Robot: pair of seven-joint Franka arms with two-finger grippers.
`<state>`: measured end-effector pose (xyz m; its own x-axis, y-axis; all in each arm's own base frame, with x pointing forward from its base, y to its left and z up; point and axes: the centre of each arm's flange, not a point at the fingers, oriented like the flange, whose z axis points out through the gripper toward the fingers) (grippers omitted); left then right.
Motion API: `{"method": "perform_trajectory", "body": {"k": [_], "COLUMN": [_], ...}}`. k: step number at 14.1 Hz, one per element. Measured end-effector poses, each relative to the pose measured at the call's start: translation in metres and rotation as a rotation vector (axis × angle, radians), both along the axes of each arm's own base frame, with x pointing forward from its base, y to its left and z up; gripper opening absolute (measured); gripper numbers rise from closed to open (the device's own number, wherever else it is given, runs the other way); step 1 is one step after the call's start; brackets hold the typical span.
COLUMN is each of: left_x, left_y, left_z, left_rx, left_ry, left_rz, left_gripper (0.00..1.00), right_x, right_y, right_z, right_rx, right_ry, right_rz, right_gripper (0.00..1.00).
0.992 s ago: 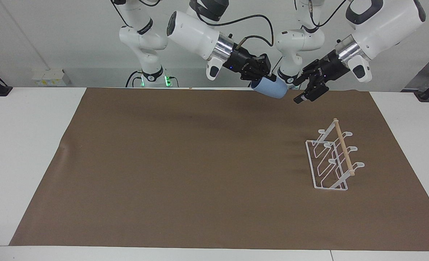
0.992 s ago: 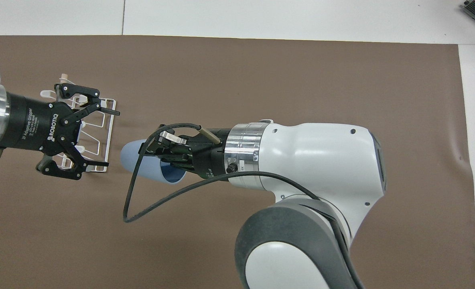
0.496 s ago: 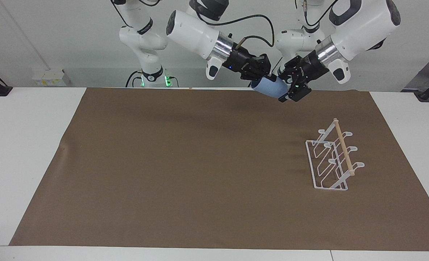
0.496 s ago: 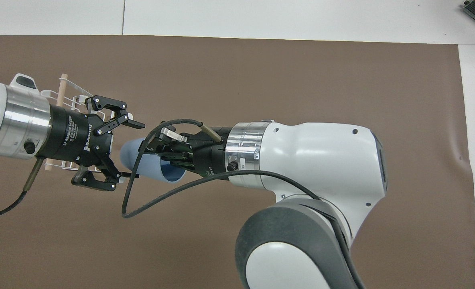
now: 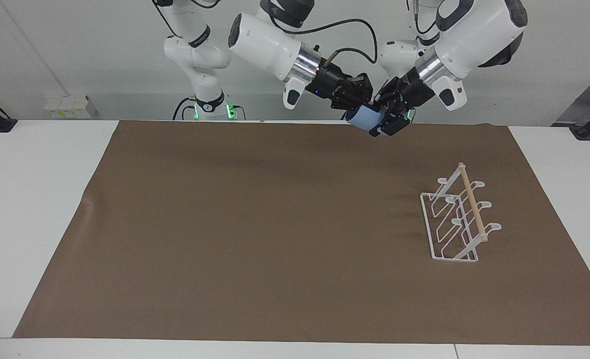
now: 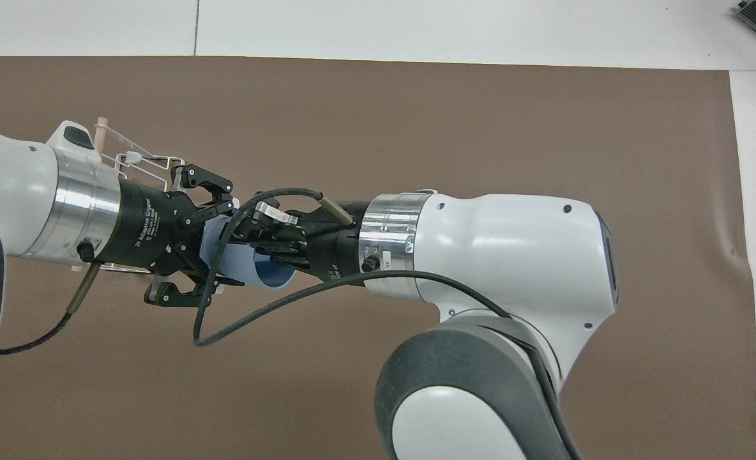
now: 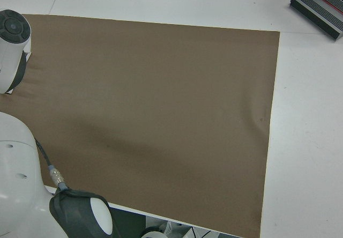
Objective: Hang cup on cup holder
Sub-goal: 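Close the left gripper on the cup bottom held by the right gripper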
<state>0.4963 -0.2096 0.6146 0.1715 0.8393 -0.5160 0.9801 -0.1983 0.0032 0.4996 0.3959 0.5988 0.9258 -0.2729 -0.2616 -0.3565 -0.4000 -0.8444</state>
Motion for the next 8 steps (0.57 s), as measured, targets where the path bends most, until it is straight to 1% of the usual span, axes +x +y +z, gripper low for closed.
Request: {"method": "perform_trajectory", "body": {"k": [4,6,8], "left_x": [0.0001,-0.0004,0.0004], "left_y": [-0.0003,-0.0014,0.0014], "left_z": [0.0004,0.0005,-0.0013], "left_rx": [0.002,0.019,0.051], "left_ry": [-0.007,-0.019,-0.043], "left_rz": [-0.005,-0.011,-0.036], "left_gripper": [0.77,0.77,0.77], "right_x": [0.0001,0.0,0.0025], "right_y": [0.0,0.0006,-0.0021], "right_z": [0.0002,-0.0006,-0.0013], "right_rx": [0.0,-0.004,-0.035], "right_ry": [-0.001,-0.003,-0.03], "right_rz": [-0.001,0.003,0.007], "right_gripper": [0.05,0.06,0.22]}}
